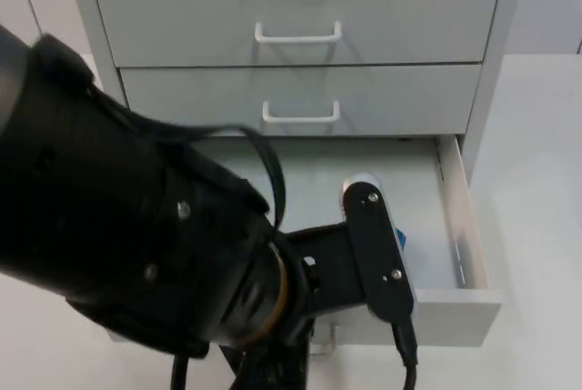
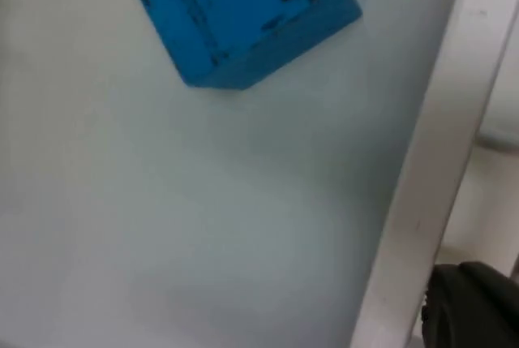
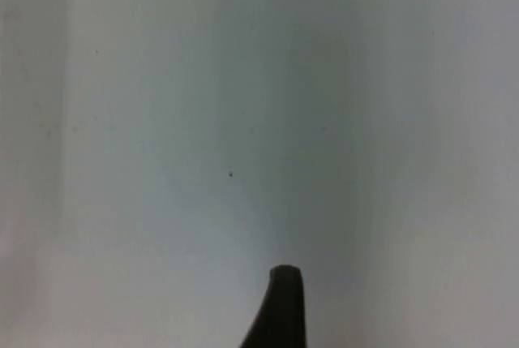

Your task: Open the drawer with the left hand, place the block into the drawer with the right hand, then close the drawer with the left hand.

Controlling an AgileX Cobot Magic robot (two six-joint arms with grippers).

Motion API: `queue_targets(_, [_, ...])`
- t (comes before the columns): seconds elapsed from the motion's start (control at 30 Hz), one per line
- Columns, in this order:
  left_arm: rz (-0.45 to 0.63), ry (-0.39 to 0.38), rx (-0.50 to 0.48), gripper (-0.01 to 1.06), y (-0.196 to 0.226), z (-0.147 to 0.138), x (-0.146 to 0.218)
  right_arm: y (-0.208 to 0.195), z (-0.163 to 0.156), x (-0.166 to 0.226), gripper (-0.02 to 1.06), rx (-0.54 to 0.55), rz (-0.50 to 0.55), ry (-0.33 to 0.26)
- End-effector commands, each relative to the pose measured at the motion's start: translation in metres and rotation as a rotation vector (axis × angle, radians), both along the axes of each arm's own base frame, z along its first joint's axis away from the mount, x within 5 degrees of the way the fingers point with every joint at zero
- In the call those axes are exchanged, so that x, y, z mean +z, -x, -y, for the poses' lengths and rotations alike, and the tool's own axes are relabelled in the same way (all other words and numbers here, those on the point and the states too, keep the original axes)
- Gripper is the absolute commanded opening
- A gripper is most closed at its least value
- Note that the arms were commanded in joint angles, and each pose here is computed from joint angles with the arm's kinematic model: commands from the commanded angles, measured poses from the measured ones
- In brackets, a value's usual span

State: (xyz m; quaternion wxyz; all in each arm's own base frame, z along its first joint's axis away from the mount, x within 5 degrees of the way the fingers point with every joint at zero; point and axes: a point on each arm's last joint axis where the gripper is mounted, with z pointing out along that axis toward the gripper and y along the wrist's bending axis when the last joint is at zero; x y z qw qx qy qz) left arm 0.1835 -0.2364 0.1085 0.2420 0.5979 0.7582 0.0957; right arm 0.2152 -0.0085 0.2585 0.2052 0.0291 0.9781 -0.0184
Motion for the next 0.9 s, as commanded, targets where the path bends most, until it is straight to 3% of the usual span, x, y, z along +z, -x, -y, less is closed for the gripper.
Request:
queue_targets(0.0, [0.039, 0.001, -0.011, 0.00, -0.003, 0.001, -0.001, 0.000, 0.000, 0.003, 0.70, 0.000, 0.020, -0.004])
queue_targets(0.1, [0.063, -0.003, -0.008, 0.00, -0.006, 0.001, -0.003, 0.000, 0.000, 0.003, 0.70, 0.000, 0.020, -0.004])
queue_targets(0.3, [0.207, 0.008, 0.050, 0.00, -0.017, 0.000, 0.001, -0.001, 0.000, 0.003, 0.70, 0.001, 0.028, -0.004])
queue_targets(0.43, [0.298, 0.034, 0.031, 0.00, -0.023, 0.002, 0.007, -0.001, 0.000, 0.003, 0.70, 0.001, 0.032, -0.004])
queue_targets(0.6, [0.290, 0.061, 0.084, 0.00, -0.032, 0.001, 0.007, -0.001, 0.000, 0.003, 0.70, 0.001, 0.034, -0.004])
queue_targets(0.87, [0.282, 0.031, 0.153, 0.00, -0.050, -0.010, -0.004, -0.002, 0.000, 0.004, 0.70, 0.002, 0.048, -0.004])
